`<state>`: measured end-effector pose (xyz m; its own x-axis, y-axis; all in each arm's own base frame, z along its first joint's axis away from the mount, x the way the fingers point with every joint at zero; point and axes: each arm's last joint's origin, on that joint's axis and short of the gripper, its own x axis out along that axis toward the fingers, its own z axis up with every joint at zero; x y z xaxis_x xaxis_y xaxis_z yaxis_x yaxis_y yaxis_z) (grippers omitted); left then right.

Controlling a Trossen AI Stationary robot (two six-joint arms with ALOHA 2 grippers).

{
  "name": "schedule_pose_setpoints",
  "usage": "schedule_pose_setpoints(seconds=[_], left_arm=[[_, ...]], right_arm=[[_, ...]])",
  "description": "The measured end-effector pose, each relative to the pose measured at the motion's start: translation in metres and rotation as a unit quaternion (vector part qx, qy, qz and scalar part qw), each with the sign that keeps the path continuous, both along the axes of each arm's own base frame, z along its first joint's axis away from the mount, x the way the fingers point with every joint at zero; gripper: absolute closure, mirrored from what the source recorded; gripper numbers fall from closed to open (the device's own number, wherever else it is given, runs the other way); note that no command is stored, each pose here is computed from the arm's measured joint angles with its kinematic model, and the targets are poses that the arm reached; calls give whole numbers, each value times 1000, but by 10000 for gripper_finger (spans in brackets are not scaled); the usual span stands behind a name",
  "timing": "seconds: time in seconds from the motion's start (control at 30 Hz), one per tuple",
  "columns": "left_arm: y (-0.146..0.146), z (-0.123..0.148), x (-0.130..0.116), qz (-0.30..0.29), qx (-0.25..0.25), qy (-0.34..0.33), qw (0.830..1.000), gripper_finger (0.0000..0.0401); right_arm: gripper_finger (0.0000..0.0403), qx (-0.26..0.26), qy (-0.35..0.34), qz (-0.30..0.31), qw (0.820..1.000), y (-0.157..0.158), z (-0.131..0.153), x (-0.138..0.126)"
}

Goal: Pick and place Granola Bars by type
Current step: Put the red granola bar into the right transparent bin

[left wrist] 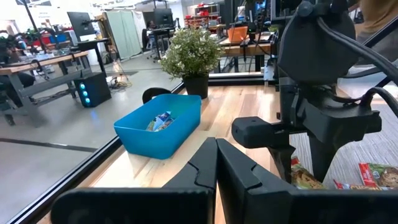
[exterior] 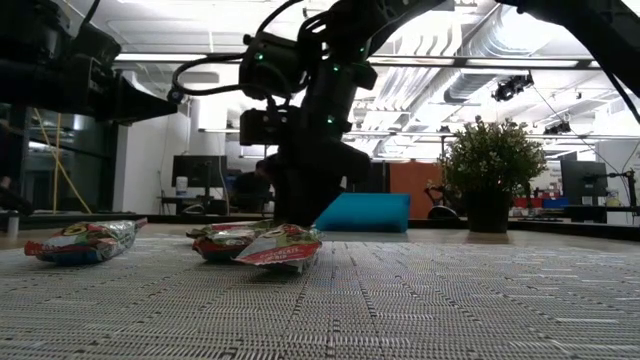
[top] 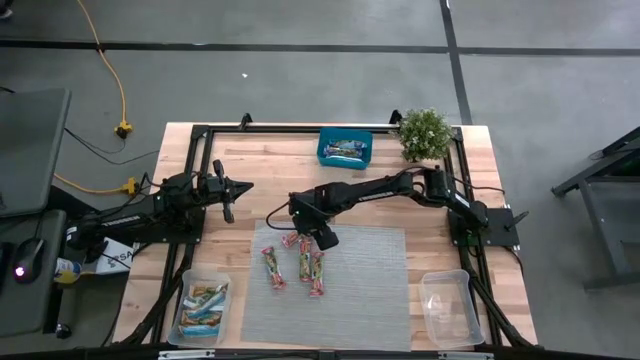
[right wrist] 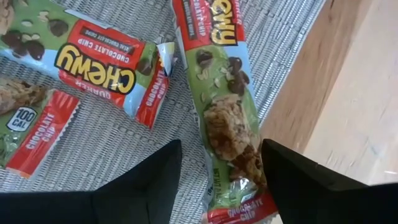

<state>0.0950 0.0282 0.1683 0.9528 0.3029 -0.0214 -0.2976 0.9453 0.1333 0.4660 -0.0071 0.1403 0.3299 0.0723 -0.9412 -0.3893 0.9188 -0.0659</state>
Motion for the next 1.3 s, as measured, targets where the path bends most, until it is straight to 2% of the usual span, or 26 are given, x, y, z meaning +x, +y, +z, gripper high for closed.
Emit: schedule_pose_setpoints(seconds=[0.13, 0.57, 0.8, 0.93, 1.1, 1.3], left_arm=[[0, 0, 0, 0, 0, 0, 1000, 400], [0, 0, 0, 0, 0, 0, 1000, 400], [0, 0, 0, 0, 0, 0, 1000, 400], [0, 0, 0, 0, 0, 0, 1000, 400], [0, 0, 0, 0, 0, 0, 1000, 400], [0, 0, 0, 0, 0, 0, 1000, 400]], right_arm=[[209, -11, 5, -5, 1000, 0, 0, -1], [317, 1, 10, -46, 999, -1, -1, -1], [352, -1, 13, -73, 997, -1, 7, -4], [362, -13, -11, -111, 994, -3, 26, -2], [365, 5, -50, -147, 988, -3, 56, 0], [366, 23, -56, -260, 964, -5, 102, -3]])
